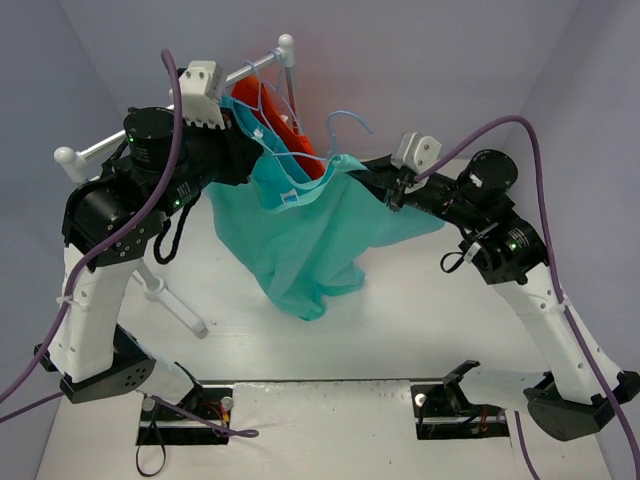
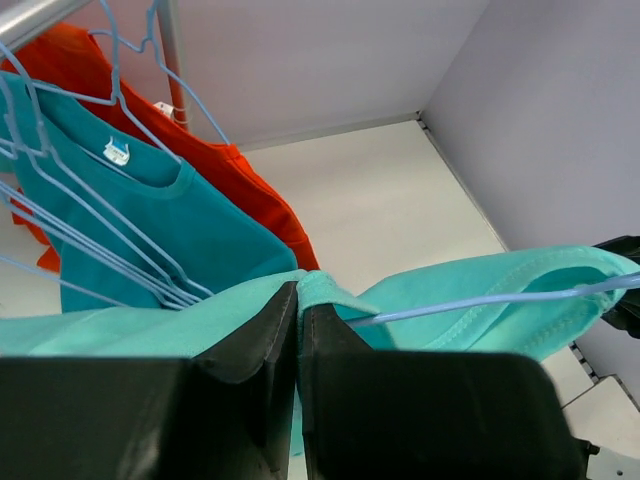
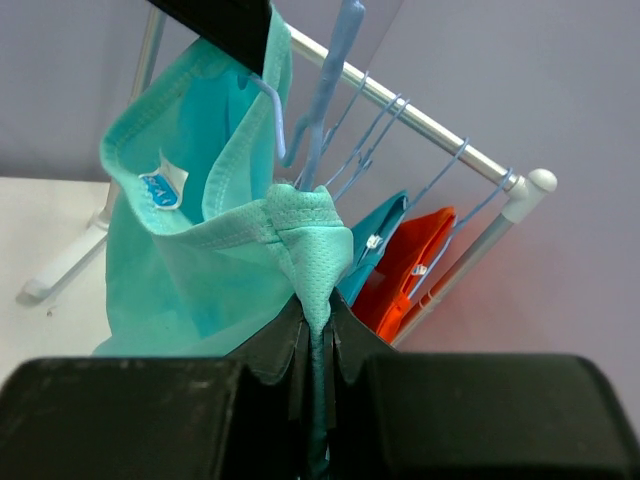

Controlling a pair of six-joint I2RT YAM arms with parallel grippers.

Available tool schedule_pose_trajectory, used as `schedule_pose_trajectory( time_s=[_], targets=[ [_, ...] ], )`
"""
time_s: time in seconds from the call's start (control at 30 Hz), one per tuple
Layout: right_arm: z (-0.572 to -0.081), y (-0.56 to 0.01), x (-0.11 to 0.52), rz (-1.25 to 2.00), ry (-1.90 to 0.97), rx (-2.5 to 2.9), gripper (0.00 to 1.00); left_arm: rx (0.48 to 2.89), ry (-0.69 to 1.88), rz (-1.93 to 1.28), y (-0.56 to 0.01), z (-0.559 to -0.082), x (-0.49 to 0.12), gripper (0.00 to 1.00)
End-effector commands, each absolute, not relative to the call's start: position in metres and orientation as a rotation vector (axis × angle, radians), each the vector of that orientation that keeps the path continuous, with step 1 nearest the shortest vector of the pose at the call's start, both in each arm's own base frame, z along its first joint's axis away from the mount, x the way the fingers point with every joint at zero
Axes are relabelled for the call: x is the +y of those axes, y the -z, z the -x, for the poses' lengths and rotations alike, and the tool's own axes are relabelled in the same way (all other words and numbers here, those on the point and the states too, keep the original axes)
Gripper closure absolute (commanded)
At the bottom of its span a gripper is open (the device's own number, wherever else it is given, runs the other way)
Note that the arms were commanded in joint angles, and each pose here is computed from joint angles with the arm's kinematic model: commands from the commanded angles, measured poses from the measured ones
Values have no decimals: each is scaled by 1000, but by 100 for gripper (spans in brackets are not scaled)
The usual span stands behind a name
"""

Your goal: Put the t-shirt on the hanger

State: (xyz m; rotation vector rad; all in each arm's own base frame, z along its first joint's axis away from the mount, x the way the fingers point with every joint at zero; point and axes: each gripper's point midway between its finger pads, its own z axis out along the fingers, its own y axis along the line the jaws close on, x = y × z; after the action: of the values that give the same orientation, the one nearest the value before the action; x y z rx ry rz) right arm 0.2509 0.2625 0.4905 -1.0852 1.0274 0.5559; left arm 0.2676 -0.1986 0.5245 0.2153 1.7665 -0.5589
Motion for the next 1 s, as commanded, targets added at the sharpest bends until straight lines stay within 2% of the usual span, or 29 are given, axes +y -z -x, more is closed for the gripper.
schedule_pose_trajectory(
  time_s=[0.0, 0.13, 0.4, 0.6, 0.87, 0.97],
  targets=[
    [-241, -529, 262, 1004, -575, 864, 100, 1768, 568, -235, -518, -266, -202, 100],
    [-238, -519, 263, 963, -619, 842, 100, 1808, 549, -229, -502, -271, -203, 100],
    [-235, -510, 263, 937, -653, 846, 100, 1749, 556, -248, -514, -276, -208, 100],
    [-239, -498, 263, 930, -655, 875, 100, 1731, 552, -353, -510, -273, -215, 76],
    [-242, -487, 267, 932, -675, 897, 100, 1614, 482, -492, -520, -270, -211, 71],
    [-244, -481, 268, 935, -681, 914, 100, 1552, 422, -546, -531, -265, -200, 65]
  ],
)
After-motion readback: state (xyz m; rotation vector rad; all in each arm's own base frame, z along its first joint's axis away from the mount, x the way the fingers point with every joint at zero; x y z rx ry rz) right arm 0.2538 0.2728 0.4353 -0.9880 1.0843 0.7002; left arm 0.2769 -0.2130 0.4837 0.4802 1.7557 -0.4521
